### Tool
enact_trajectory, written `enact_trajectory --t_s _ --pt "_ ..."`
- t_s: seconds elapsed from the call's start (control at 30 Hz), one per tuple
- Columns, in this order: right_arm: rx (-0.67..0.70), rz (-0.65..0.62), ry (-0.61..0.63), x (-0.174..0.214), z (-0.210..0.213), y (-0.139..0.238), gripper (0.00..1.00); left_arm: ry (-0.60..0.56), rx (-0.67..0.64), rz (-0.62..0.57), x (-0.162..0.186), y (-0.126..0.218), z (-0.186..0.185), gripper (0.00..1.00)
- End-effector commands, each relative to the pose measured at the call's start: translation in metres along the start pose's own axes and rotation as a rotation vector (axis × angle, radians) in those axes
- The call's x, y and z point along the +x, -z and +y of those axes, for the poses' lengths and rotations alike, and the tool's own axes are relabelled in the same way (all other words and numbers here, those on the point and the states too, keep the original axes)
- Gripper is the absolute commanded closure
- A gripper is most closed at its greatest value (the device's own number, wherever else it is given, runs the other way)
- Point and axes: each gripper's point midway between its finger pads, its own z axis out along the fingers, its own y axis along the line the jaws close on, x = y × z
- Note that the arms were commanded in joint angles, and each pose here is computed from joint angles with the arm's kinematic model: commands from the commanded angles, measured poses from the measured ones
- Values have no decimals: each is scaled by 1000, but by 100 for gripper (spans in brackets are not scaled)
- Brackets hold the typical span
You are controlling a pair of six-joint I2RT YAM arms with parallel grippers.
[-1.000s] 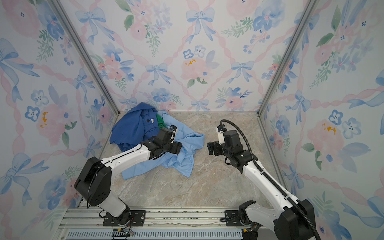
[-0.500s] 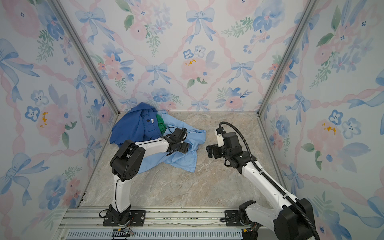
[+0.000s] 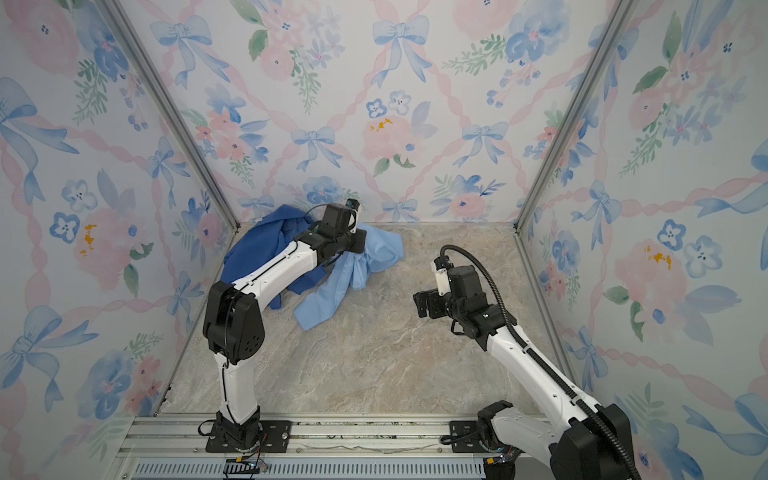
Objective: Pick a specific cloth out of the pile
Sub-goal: 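Lift the light blue shirt again and swing it toward the right gripper, then release the shirt and withdraw the left gripper while the right gripper grasps it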
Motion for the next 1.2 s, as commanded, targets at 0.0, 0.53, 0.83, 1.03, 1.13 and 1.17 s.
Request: enact_trajectory --t_s 0.0,0.53,0.83,1.03,1.13,1.17 --pt "73 -27 -26 -8 -21 21 3 -116 229 -403 -143 94 -88 100" --pt "323 -133 -229 12 -99 86 3 -83 550 -799 -174 95 -230 100" --pt "297 -140 -232 10 -95 86 3 -294 260 -227 25 -95 -204 100" --pt "279 -95 -238 8 -99 61 3 -373 180 1 93 -66 -160 38" --pt "239 -81 -226 0 -99 38 3 -358 278 56 107 -20 -145 3" --pt "222 -70 -209 -3 -98 28 3 -354 299 56 106 0 -140 2"
